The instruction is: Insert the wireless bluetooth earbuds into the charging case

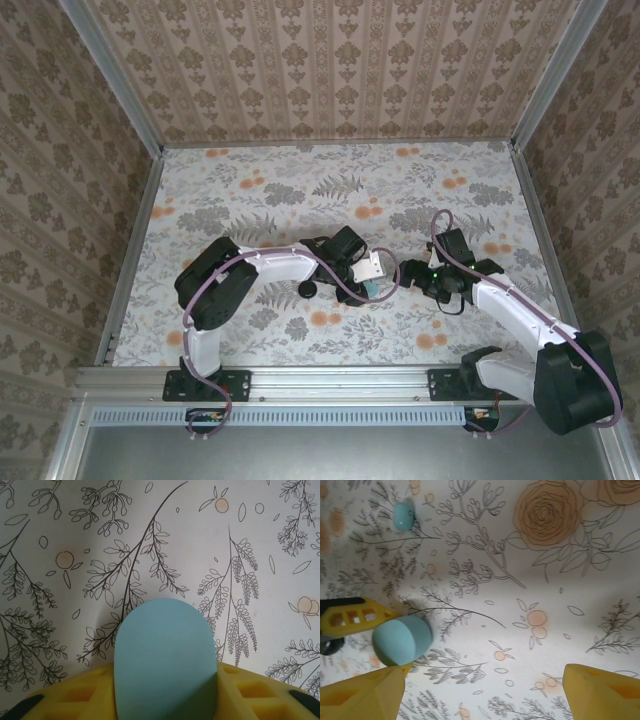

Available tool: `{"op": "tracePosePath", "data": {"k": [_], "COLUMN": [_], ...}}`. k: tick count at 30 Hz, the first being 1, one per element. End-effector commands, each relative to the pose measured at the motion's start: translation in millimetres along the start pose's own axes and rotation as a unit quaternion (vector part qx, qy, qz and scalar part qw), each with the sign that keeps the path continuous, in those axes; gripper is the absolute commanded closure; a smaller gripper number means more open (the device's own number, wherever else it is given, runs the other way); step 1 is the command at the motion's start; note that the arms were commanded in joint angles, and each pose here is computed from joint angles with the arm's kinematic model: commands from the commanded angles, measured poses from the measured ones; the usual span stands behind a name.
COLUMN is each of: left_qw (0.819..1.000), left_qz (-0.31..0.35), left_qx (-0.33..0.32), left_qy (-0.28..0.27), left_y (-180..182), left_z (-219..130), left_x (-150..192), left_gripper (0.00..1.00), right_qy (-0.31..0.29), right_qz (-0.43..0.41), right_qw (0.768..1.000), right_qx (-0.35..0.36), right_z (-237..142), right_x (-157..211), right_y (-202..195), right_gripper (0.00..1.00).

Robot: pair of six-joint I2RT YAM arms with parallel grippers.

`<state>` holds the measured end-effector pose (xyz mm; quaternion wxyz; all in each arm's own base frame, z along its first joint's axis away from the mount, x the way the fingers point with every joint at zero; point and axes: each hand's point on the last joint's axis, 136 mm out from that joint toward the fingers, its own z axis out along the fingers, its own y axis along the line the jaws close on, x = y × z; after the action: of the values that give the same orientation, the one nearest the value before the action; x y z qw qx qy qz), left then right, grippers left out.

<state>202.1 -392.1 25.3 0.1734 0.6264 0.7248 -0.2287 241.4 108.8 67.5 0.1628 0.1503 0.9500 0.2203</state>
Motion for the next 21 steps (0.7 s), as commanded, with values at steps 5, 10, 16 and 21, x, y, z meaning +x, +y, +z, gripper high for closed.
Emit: {"op": "tracePosePath", "data": {"k": [5, 10, 16, 21], "left_qw": [1.000, 1.000, 0.999, 0.997], "left_qz": [0.008, 0.010, -0.006, -0.018], "left_qx": [0.019, 0.018, 0.026, 0.034], "left_qy": [0.012, -0.004, -0.036, -0.068], "left_y": [-13.4, -16.8, -18.6, -22.3], "left_z": [-2.0, -15.5, -45.3, -73.8], "left_x": [12.6, 5.1, -10.1, -21.1], "left_gripper": [0.66, 0.70, 0.70, 0.70], "right_qy": [0.000, 0.012, 0.035, 0.045], "right_qz": [0.026, 0.036, 0.035, 0.044], "right_qw": [0.999, 0.996, 0.990, 0.981], "right_qx": [-0.040, -0.077, -0.128, -0.183], "right_z": [-1.6, -0.2, -5.6, -15.7], "right_x": [2.2, 6.5, 8.0, 6.2], "right_y": [9.9, 20.9, 43.3, 67.0], "right_gripper": [0.17, 0.18, 0.18, 0.19]}}
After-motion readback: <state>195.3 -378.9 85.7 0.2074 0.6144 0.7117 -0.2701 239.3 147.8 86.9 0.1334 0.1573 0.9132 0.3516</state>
